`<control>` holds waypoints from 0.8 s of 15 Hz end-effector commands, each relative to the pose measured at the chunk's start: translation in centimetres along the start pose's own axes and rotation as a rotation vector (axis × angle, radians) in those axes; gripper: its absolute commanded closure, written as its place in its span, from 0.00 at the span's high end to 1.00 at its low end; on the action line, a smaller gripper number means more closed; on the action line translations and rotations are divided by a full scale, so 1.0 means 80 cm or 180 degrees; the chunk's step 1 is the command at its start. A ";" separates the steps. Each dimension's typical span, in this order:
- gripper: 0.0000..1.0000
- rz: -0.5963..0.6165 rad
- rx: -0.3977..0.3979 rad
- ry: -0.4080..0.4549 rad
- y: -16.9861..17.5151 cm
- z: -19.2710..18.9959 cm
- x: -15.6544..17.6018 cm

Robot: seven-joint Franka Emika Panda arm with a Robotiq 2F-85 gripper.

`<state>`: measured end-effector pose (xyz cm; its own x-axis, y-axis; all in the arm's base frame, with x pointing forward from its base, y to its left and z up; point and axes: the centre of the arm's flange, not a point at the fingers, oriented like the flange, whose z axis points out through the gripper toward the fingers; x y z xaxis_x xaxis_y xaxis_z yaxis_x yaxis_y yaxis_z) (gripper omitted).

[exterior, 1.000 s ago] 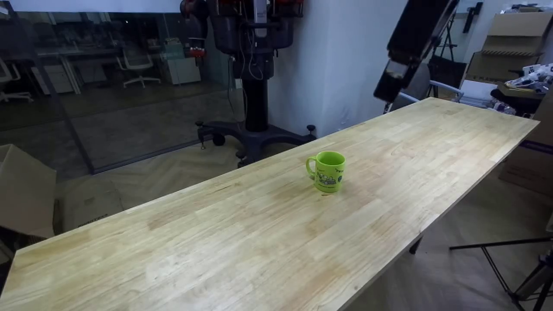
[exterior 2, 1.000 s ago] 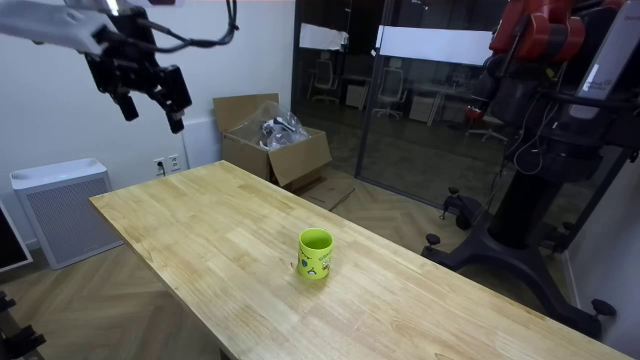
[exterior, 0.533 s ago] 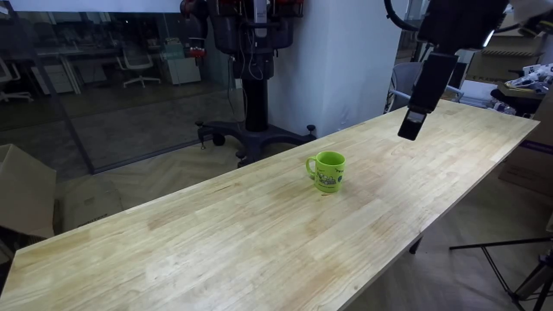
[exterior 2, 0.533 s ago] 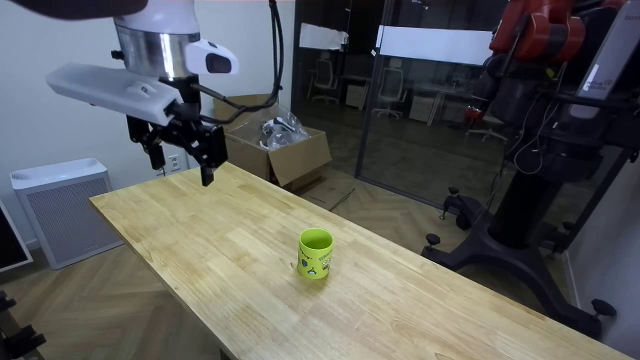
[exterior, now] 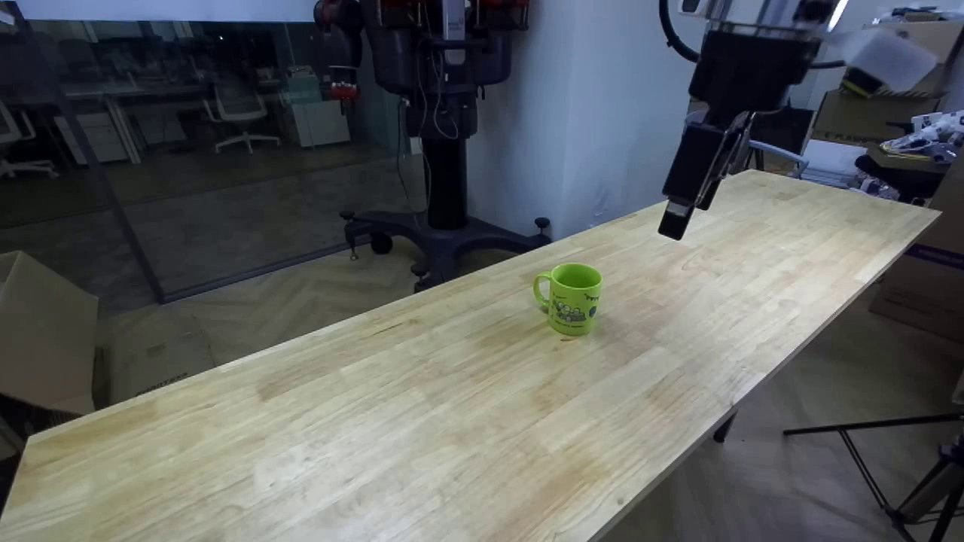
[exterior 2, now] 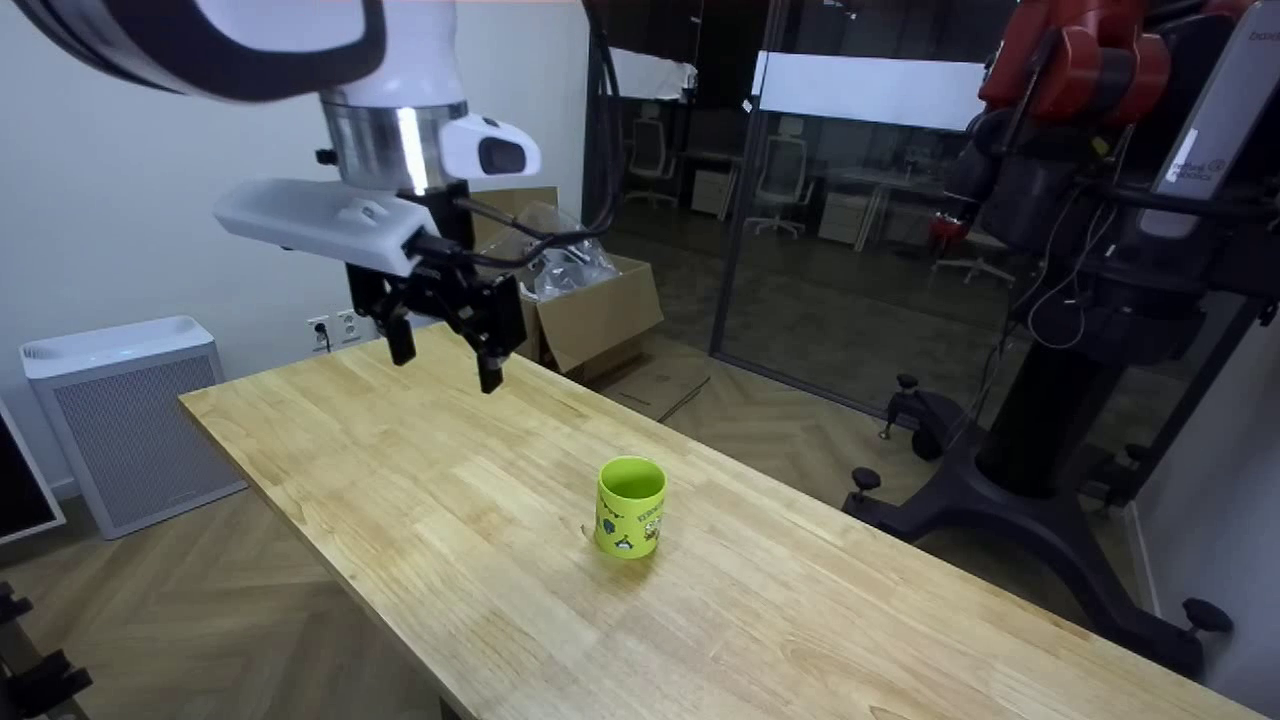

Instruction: Move the yellow mug forwards

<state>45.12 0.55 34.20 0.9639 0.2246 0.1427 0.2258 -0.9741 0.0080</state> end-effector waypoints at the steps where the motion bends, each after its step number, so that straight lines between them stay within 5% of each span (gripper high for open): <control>1: 1.00 0.0324 -0.0371 -0.0197 0.053 0.053 0.079; 3: 1.00 0.0395 -0.0531 -0.0244 0.075 0.084 0.101; 4: 1.00 0.0245 -0.0383 -0.0197 0.063 0.057 0.050; 12: 1.00 0.0444 -0.0404 -0.0203 0.075 0.083 0.079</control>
<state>51.33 -3.49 29.55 0.9858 0.1474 0.0808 0.1372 -0.9832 0.1205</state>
